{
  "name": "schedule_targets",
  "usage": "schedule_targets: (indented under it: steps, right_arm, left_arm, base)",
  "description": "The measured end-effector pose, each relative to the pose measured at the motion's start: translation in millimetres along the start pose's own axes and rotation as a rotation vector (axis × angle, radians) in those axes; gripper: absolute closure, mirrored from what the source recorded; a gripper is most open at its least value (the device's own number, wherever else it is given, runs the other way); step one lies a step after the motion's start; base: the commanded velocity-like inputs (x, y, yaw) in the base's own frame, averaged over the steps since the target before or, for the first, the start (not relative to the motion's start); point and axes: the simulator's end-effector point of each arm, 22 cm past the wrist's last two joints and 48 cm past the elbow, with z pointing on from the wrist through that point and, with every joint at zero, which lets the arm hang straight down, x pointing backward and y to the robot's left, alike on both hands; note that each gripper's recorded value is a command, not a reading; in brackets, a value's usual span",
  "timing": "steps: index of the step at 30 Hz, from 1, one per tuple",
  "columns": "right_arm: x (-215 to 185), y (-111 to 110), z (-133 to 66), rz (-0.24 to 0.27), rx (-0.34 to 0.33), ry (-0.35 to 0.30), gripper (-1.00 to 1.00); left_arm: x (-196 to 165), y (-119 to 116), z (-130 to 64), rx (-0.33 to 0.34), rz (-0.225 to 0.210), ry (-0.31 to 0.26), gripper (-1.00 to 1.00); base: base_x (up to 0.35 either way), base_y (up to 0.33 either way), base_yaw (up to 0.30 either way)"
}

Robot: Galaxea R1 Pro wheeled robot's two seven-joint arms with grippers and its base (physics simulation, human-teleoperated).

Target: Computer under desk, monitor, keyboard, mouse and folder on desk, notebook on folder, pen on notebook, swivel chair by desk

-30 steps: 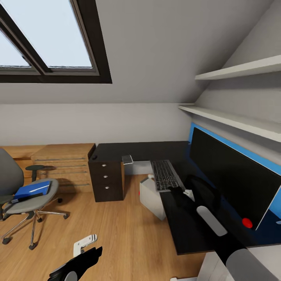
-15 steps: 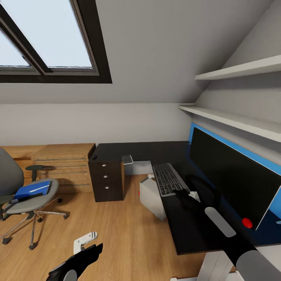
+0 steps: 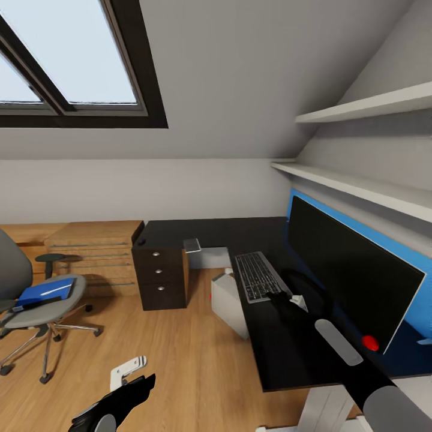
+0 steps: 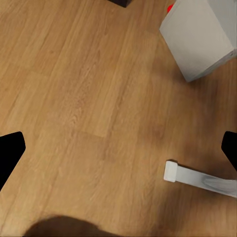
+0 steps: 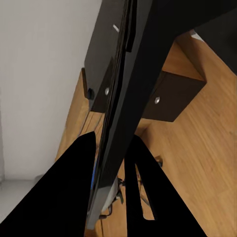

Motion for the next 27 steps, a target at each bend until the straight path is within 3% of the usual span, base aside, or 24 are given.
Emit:
schedule_targets:
  steps: [16, 27]
  right_arm:
    - [1.5, 0.1, 0.8, 0.002, 0.002, -0.001, 1.00]
    - [-1.6, -2.5, 2.9, 0.001, -0.001, -0.013, 1.00]
  left_arm:
    - [-0.9, 1.6, 0.3, -0.002, -0.004, -0.001, -1.00]
    - [-26.2, 19.9, -3.7, -0.024, -0.063, -0.057, -1.00]
  base:
    - [0.000, -0.153, 0.000]
    - [0.000, -0.004, 0.000]
